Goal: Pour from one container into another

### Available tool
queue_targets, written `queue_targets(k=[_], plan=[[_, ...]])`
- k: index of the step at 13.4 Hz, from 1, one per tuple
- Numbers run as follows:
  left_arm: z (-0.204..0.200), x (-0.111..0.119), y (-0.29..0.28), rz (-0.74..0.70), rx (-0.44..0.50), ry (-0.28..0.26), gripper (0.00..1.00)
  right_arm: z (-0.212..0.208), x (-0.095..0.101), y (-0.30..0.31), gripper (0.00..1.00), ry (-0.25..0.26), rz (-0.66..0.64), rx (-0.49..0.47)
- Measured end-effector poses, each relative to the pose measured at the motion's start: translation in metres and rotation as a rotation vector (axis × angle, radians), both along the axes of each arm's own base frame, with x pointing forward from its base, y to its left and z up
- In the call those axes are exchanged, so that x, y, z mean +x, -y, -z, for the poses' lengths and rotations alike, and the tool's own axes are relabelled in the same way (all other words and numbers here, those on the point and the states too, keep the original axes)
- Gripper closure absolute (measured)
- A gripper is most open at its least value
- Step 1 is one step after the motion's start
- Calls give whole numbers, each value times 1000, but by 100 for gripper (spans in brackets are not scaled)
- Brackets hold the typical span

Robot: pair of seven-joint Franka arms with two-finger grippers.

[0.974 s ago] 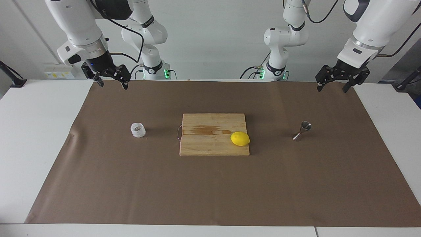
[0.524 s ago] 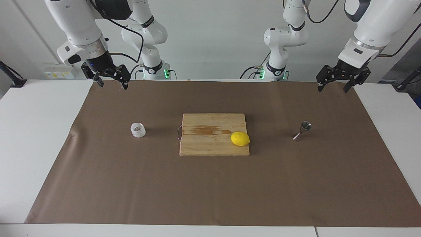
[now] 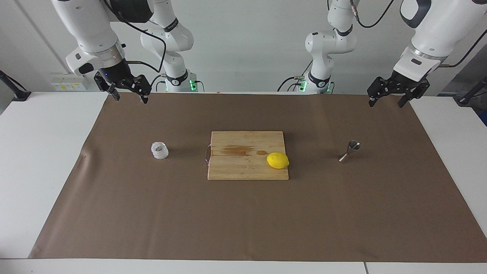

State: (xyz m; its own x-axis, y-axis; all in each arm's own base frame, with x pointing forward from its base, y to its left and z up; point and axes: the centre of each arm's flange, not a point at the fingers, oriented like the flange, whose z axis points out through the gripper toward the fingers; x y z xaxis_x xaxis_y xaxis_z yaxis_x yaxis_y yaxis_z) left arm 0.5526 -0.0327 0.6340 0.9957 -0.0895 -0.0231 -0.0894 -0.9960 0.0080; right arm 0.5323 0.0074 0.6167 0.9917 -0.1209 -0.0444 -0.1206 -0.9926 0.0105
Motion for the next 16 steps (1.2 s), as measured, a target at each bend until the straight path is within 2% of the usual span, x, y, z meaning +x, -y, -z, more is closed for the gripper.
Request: queue_targets(k=[5, 11, 14, 16], plan=[[4, 3, -36, -76, -58, -11, 0, 0, 0, 0, 0, 0, 0, 0], [17, 5, -74, -175, -103, -51, 0, 0, 0, 0, 0, 0, 0, 0], [40, 15, -83, -321, -98, -102, 0, 0, 0, 0, 0, 0, 0, 0], [68, 27, -84, -358, -95, -151, 0, 0, 0, 0, 0, 0, 0, 0]])
